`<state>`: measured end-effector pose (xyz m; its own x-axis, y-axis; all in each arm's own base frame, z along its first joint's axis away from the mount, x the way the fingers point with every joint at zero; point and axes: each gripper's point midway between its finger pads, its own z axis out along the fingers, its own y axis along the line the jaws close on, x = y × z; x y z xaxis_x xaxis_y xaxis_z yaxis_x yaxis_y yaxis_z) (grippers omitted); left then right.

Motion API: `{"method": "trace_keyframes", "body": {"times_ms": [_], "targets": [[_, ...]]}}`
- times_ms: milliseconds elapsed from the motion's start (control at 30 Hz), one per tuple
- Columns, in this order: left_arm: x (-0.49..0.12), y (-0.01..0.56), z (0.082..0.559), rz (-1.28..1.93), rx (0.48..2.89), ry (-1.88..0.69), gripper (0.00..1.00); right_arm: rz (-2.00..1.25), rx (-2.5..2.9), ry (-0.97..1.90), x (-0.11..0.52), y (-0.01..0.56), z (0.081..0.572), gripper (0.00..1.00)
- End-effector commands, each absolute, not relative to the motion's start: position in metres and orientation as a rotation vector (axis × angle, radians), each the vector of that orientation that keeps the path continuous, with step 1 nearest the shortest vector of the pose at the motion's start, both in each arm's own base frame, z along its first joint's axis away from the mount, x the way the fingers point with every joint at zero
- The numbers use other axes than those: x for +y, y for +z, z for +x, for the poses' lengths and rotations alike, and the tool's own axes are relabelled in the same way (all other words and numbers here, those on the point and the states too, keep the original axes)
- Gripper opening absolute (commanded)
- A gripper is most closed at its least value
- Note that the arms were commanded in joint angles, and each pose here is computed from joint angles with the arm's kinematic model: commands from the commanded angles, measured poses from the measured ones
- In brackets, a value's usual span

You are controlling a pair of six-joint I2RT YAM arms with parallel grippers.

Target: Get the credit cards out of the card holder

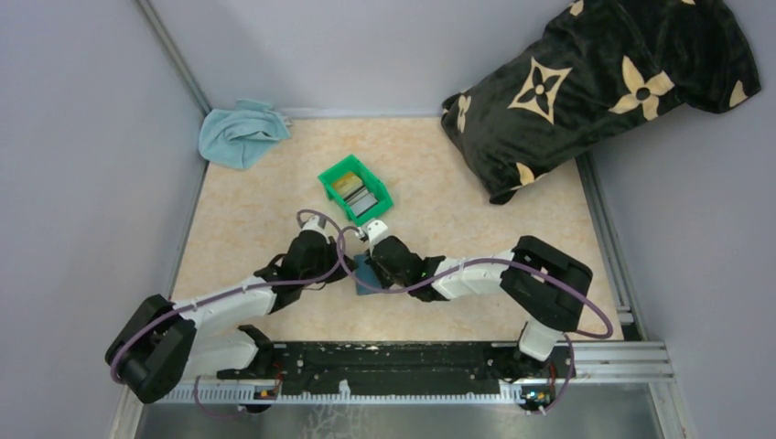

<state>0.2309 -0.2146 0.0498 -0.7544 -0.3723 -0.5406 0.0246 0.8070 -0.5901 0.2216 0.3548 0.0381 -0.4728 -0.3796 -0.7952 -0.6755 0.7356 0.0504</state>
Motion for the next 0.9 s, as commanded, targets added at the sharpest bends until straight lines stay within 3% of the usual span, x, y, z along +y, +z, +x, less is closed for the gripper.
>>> {"method": "trace_keyframes", "body": {"times_ms": [0,133,433,667,767,867], "targets": [[-0.225,0.069,0.23,-0.229,2.26,-0.873,0.11,-0.696,2.126,0.589,0.352,0.056,0.219,0.0],[-0.237,0.077,0.226,-0.192,2.228,-0.973,0.35,-0.616,2.104,0.771,0.35,0.078,0.221,0.0],[-0.25,0.035,0.219,-0.199,2.355,-1.008,0.26,-0.552,2.122,0.782,0.336,0.083,0.223,0.0],[-0.254,0.026,0.218,-0.196,2.399,-1.006,0.23,-0.441,2.183,0.626,0.296,0.067,0.228,0.0],[-0.254,0.036,0.221,-0.184,2.372,-1.004,0.26,-0.408,2.212,0.565,0.282,0.057,0.227,0.0],[-0.255,0.049,0.224,-0.17,2.34,-1.011,0.4,-0.371,2.246,0.515,0.27,0.047,0.226,0.0]]}}
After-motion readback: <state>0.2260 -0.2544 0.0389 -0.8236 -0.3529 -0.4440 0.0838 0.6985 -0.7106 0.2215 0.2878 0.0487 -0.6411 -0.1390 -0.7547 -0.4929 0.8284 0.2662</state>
